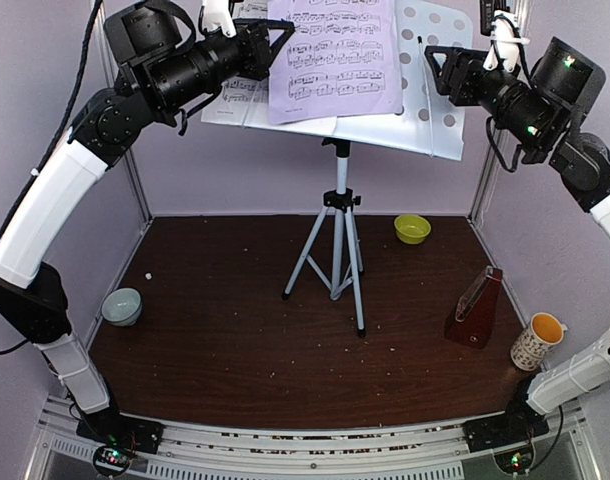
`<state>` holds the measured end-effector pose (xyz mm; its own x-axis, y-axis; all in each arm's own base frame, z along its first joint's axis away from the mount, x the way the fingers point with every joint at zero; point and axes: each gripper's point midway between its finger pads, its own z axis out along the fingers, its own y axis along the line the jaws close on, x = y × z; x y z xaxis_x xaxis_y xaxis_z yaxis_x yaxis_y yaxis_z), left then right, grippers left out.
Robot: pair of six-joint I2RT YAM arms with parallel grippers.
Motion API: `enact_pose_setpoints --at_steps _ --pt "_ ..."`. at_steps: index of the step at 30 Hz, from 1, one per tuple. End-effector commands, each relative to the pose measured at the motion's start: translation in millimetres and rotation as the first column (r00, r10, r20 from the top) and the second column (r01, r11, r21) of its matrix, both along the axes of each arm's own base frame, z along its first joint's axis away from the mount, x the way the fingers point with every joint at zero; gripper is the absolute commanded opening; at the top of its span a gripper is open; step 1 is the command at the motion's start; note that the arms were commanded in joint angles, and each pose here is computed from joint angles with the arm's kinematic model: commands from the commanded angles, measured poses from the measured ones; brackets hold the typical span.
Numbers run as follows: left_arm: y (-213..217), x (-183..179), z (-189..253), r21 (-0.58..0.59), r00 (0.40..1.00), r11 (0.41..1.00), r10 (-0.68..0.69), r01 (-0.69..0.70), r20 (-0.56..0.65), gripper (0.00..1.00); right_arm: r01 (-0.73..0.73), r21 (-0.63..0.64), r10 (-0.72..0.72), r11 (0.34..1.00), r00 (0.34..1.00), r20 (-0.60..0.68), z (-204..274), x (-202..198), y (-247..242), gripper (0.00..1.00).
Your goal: Set up the instrument practice props
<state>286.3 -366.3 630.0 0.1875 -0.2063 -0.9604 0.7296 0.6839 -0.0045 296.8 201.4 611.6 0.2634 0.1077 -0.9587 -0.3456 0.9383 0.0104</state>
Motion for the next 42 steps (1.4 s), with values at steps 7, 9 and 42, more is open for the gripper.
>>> enact_pose_setpoints --at_steps 7,9,42 --pt "5 -10 18 -0.043 0.999 0.999 -0.011 0.013 0.039 0.00 -0.051 0.173 0.072 0.984 0.990 -0.121 -20 9 5 0.63" --pt "5 -10 18 -0.041 0.999 0.999 -0.009 0.011 0.042 0.00 -0.061 0.193 0.089 0.979 0.987 -0.137 -22 12 6 0.62" --pt "16 -3 12 -0.028 0.995 0.995 0.094 -0.093 0.030 0.00 -0.147 0.350 0.177 0.925 0.983 -0.057 -33 18 10 0.00"
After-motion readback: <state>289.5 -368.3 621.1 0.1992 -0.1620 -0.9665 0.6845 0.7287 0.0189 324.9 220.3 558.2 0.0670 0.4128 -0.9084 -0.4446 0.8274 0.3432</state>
